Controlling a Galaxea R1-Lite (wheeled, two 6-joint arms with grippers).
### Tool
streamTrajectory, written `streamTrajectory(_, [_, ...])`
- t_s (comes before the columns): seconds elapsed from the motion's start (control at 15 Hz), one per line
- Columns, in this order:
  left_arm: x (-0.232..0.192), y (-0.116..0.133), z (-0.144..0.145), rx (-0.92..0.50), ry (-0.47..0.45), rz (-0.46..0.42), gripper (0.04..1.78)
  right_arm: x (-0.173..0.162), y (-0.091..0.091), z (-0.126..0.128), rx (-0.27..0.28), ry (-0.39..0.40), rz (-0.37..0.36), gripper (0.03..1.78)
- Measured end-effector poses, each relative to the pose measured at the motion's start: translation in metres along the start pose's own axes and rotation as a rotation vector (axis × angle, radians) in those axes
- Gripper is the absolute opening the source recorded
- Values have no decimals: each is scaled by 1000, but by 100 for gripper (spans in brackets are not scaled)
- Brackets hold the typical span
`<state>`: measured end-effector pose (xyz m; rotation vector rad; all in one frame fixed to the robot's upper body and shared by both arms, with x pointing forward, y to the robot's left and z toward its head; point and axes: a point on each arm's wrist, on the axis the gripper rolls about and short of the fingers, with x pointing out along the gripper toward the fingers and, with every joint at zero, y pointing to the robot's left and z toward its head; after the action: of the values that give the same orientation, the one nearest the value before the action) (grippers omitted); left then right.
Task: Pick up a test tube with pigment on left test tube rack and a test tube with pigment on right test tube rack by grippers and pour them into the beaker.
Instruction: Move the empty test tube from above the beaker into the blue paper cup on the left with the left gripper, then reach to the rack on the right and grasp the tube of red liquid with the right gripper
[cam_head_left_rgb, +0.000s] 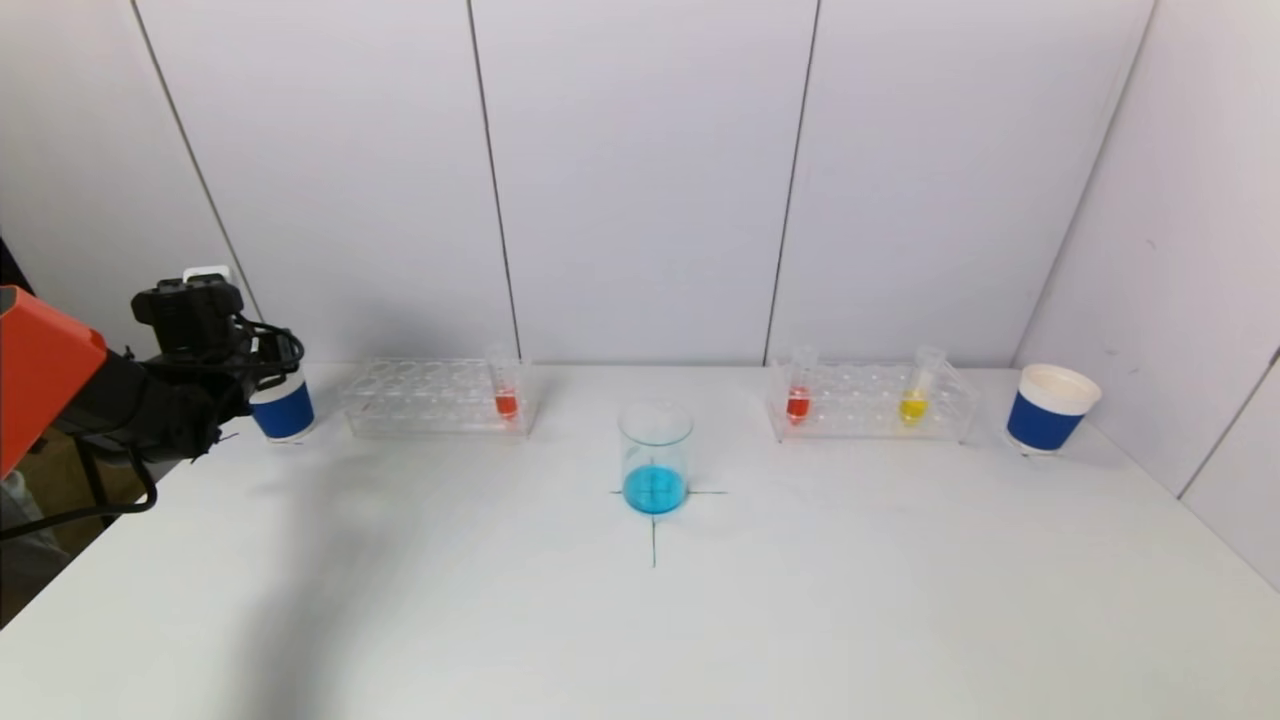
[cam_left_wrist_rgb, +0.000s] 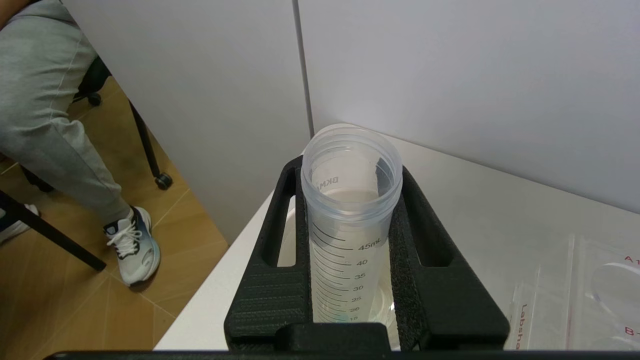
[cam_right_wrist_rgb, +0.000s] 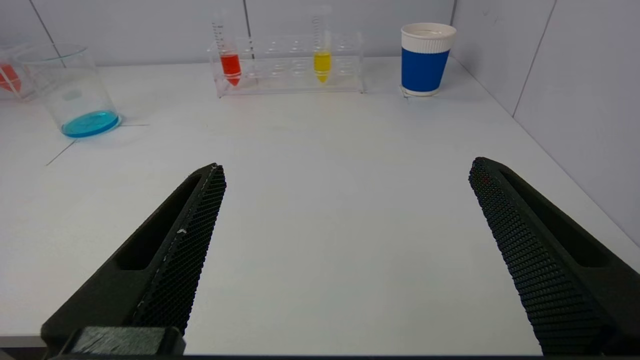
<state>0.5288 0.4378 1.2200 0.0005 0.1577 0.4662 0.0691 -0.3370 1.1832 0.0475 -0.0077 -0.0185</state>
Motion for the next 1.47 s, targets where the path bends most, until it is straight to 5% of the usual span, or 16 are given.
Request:
streamTrajectory(0.53, [0,0,1,0,-4,0,54,0,0,0,0,0,0,177])
streamTrajectory(1.13, [-1,0,3,0,-6,-1,167,0,0,0,0,0,0,177])
streamTrajectory(1.47, [-10,2,20,-6,-33,-28,177,0,0,0,0,0,0,177])
